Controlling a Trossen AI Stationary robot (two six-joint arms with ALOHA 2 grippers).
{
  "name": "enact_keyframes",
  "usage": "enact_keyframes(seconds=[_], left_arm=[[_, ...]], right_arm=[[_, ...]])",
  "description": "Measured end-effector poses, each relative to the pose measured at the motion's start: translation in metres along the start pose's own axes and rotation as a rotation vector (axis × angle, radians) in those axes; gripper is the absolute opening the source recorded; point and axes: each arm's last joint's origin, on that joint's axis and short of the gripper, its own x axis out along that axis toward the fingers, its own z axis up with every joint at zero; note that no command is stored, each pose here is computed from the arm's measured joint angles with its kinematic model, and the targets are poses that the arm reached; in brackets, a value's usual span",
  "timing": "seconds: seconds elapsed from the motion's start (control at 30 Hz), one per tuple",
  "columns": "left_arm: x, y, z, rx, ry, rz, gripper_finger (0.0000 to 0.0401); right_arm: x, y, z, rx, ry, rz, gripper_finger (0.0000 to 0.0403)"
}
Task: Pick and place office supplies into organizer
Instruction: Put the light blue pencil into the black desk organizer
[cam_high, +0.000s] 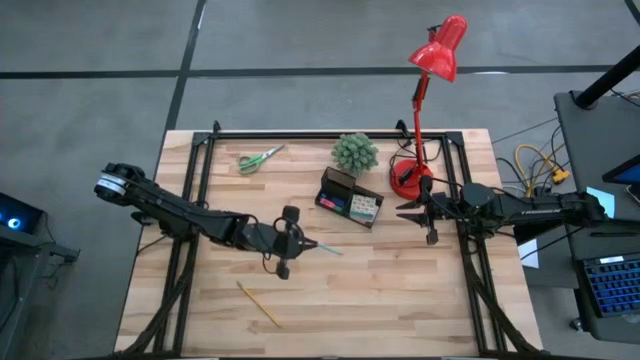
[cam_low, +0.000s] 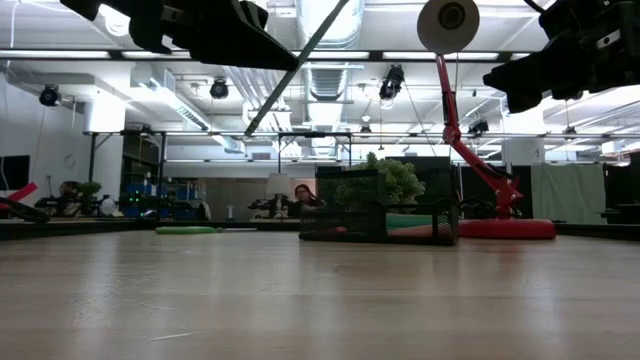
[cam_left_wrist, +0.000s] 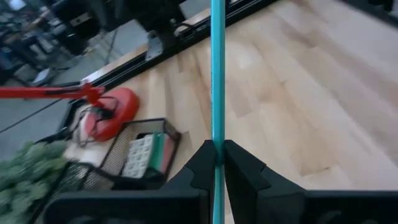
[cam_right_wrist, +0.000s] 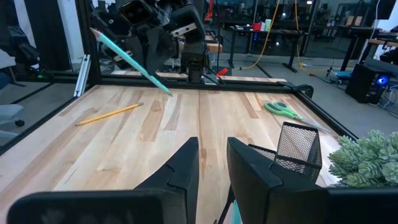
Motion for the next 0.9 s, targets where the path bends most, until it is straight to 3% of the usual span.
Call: enact_keyframes(seconds=[0.23, 0.63, 0.9], left_arm=[[0.000, 0.004, -0.003, 0.003, 0.055, 0.144, 0.0008], [0.000, 0.005, -0.001, -0.019, 0.039, 0.172, 0.0008], [0.001, 0.013, 0.006, -0.129, -0.055, 0.216, 0.0008]], right_arm=[[0.000, 0.000, 0.000, 0.000, 0.000, 0.000, 0.0069], [0.000, 0.000, 0.000, 0.000, 0.000, 0.000, 0.0084], [0.000, 0.000, 0.000, 0.000, 0.000, 0.000, 0.0074]])
